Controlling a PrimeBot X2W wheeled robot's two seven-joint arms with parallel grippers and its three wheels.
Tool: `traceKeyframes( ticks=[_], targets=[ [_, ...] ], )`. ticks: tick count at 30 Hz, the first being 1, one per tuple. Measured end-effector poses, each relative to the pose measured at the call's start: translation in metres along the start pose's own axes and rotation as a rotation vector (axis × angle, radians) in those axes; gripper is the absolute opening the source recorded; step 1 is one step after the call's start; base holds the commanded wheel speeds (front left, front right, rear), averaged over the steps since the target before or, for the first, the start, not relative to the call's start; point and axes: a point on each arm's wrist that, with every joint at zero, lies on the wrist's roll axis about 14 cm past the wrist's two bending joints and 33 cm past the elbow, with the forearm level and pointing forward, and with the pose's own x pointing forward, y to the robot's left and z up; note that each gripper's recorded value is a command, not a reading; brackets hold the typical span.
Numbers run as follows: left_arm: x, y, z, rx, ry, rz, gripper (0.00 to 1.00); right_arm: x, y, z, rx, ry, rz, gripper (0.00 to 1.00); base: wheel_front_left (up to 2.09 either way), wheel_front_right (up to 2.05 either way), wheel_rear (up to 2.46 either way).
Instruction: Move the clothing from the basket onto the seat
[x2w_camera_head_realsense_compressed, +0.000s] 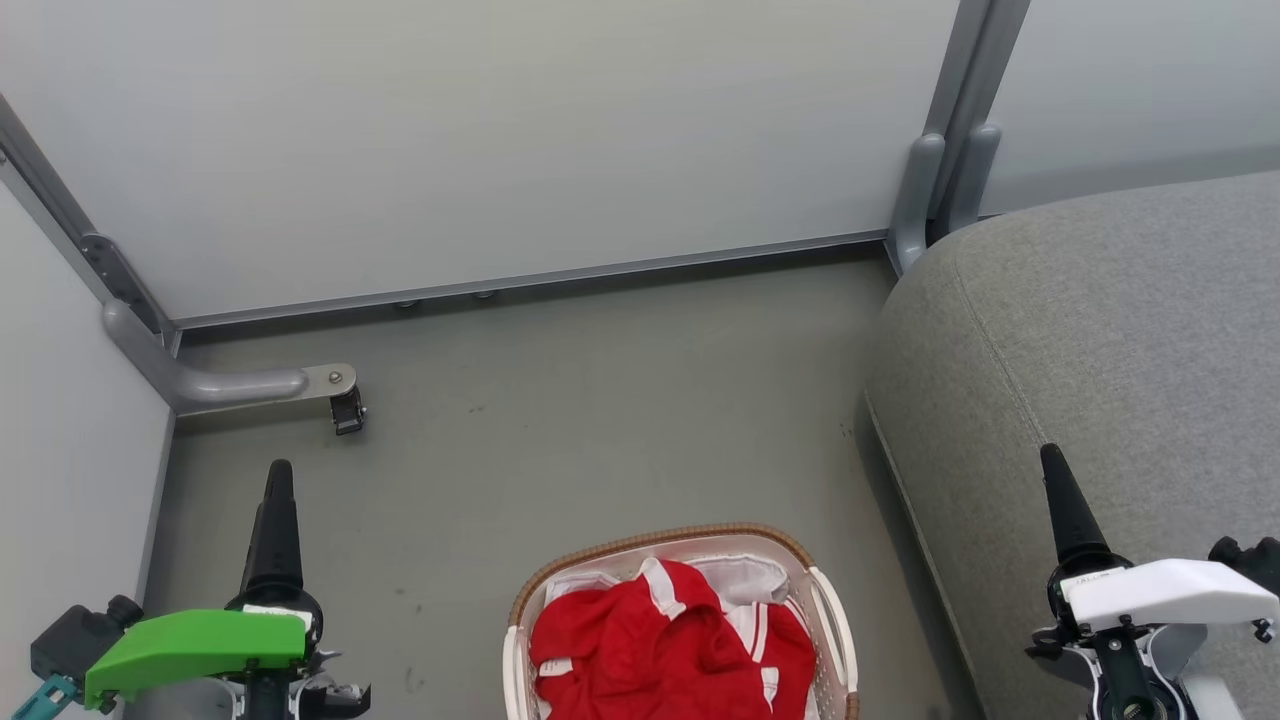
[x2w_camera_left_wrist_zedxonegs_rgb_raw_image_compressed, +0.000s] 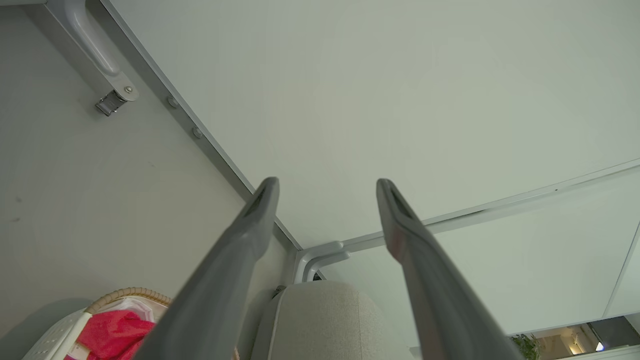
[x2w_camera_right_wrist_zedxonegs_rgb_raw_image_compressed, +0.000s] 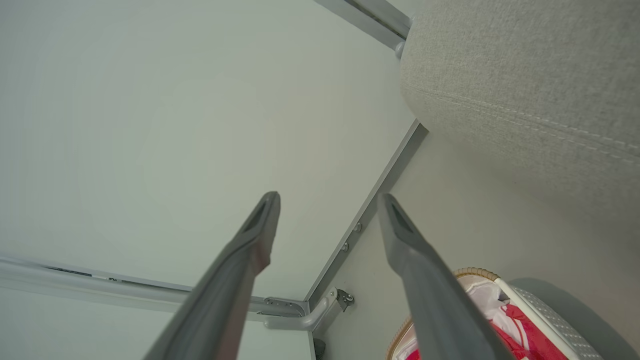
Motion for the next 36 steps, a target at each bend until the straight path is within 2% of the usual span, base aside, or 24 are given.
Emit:
traceKeyframes(
  ticks=[14,36],
  targets=[
    [-0.006,-0.003,-0.011,0.322,0.024,-0.011,1.00,-0.003,0.004,-0.012,-0.294,0.029,0.028,1.00,0.00,0.00,0.00],
    [-0.014,0.003,-0.021,0.635,0.037,-0.011,1.00,-0.005,0.013,-0.023,-0.587,0.036,0.089,1.00,0.00,0.00,0.00]
  ],
)
